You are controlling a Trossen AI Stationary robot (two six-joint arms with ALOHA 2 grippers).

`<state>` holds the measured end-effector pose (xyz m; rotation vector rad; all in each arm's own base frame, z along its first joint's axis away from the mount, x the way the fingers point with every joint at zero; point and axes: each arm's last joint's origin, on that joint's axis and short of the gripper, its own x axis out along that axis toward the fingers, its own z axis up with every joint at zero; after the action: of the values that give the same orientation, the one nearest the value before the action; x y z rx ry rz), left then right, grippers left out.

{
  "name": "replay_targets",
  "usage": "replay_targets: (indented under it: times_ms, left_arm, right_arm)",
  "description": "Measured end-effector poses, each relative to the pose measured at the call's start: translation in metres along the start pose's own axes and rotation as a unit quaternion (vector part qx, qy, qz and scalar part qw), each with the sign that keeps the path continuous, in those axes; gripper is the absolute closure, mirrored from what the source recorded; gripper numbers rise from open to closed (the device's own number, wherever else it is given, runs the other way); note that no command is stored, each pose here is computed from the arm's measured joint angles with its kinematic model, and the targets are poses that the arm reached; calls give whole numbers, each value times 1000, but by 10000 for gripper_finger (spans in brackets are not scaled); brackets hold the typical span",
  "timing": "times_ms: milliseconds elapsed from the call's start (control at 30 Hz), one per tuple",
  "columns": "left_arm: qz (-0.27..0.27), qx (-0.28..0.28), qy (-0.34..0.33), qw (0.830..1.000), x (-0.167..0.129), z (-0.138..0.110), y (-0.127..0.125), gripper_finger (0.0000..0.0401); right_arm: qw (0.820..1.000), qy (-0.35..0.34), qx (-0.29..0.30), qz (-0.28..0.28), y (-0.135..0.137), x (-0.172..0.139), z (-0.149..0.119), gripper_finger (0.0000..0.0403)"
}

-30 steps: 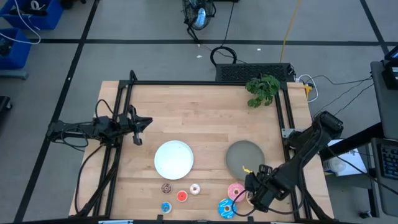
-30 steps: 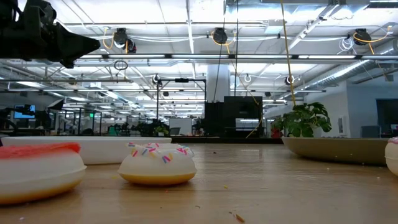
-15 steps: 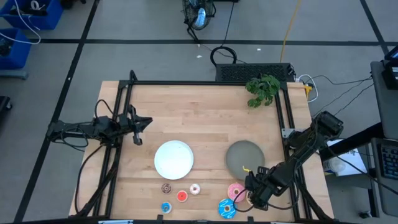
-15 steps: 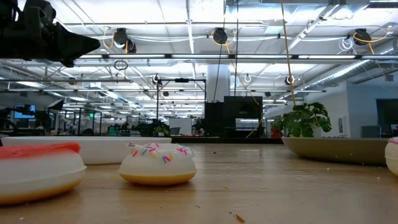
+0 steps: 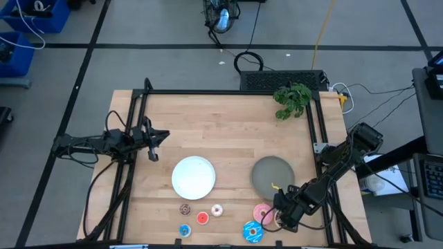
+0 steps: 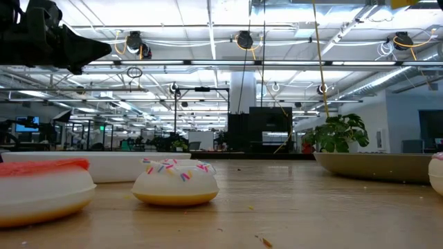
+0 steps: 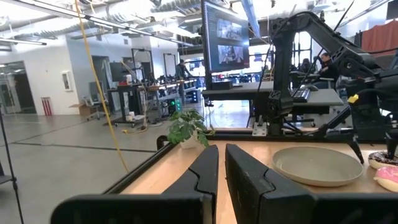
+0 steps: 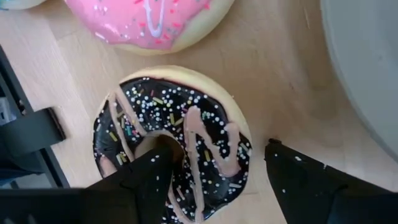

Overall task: Pick & Place donuts
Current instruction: Put the large black donut on the gray plate

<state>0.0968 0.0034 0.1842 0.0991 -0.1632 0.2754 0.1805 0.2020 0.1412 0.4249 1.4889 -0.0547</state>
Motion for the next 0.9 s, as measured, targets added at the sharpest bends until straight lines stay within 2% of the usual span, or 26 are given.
replay_targets:
  times_ms: [133, 233, 600, 767, 900]
  left_arm:
    - [0, -1, 0, 1000, 0, 0, 0, 364]
    - [0, -1, 0, 1000, 0, 0, 0, 364]
    - [0, -1, 0, 1000, 0, 0, 0, 364]
    - [0, -3, 1, 1000, 0, 0, 0, 364]
    - [0, -3, 1, 1000, 0, 0, 0, 364]
  right_arm:
    - [1000, -3, -10, 10, 1, 2, 0, 169]
    - [1000, -6, -16, 19, 2, 2, 1, 189]
    - [996, 31, -50, 60, 8, -1, 7, 338]
    - [991, 42, -78, 104, 24, -19, 20, 378]
    - [989, 43, -104, 92, 38, -46, 30, 384]
